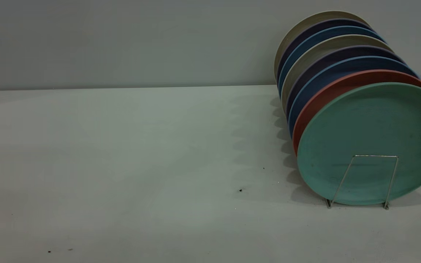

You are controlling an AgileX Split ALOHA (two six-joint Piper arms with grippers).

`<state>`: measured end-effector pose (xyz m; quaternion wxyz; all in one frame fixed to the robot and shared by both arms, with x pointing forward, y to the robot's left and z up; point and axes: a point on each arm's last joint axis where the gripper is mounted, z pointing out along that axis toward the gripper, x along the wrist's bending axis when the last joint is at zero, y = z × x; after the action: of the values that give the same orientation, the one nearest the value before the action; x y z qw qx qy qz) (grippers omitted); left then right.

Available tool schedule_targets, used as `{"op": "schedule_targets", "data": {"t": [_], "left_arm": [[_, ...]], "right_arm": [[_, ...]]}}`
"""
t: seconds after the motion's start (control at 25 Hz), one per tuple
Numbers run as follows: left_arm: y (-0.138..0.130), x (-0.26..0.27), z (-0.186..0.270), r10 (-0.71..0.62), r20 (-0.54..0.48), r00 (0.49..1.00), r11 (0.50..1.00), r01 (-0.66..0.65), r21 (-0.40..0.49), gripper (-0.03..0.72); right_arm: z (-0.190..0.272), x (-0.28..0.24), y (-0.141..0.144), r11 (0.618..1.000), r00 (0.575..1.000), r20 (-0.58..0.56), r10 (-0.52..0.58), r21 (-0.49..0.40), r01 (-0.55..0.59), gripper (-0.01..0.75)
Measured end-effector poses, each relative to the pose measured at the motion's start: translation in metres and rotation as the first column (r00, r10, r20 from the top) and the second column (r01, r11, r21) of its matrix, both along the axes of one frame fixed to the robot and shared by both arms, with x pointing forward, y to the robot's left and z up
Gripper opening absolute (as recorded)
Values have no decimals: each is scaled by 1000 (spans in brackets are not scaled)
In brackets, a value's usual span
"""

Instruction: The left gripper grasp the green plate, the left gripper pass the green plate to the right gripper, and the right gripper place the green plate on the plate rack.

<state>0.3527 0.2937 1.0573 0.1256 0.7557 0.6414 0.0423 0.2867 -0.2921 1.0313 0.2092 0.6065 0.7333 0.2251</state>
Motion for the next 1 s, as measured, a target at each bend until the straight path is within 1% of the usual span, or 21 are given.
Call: {"op": "schedule_targets", "data": {"t": [0.12, 0.28, 0.52, 0.72, 0.92, 1.0], "left_arm": [[2, -24, -23, 1, -4, 1000, 999, -1, 33, 584], [5, -42, -40, 11, 36, 999, 997, -14, 77, 584], [7, -58, -33, 78, 167, 983, 992, -94, 89, 584], [7, -73, -28, 85, 272, 958, 990, -111, 81, 582], [6, -88, -24, 84, 380, 921, 990, -121, 73, 582], [6, -94, -24, 83, 414, 906, 990, -123, 70, 582]], "right_arm": [[1, -4, 1, 1000, 999, 24, 25, 13, -25, 404], [3, -9, 3, 998, 997, 62, 47, 34, -49, 404], [4, -12, 3, 998, 996, 75, 45, 40, -49, 404], [4, -12, 3, 998, 996, 75, 46, 41, -49, 404], [4, -12, 3, 998, 996, 76, 46, 43, -49, 404], [5, -15, 2, 998, 994, 103, 36, 48, -42, 402]]}}
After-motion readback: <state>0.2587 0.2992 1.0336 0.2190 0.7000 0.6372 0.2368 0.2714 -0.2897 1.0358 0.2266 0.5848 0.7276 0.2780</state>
